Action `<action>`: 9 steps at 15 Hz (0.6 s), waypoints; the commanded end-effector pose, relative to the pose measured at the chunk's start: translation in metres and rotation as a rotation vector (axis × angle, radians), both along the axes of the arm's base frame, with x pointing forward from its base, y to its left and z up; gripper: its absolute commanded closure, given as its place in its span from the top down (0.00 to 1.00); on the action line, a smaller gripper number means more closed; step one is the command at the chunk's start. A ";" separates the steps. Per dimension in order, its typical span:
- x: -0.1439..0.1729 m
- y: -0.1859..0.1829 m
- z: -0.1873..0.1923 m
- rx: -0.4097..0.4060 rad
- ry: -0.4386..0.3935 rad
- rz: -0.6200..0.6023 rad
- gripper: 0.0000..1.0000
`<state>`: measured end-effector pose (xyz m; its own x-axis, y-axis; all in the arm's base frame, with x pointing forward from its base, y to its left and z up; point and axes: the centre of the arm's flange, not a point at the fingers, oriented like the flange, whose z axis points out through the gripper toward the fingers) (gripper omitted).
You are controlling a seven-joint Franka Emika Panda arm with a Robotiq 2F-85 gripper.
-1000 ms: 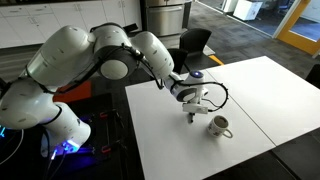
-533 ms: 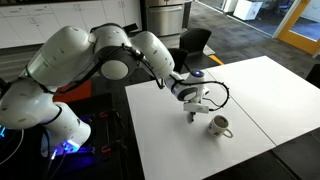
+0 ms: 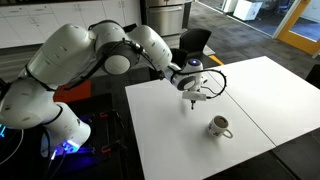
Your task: Move the marker to the left
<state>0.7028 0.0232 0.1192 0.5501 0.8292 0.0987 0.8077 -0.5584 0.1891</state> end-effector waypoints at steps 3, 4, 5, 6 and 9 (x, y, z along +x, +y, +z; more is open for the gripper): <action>0.023 0.090 0.013 0.049 -0.048 -0.071 0.05; 0.024 0.105 0.015 0.061 -0.056 -0.080 0.05; 0.025 0.121 0.016 0.070 -0.065 -0.086 0.05; 0.025 0.134 0.017 0.074 -0.070 -0.089 0.05; 0.027 0.174 0.012 0.067 -0.066 -0.056 0.05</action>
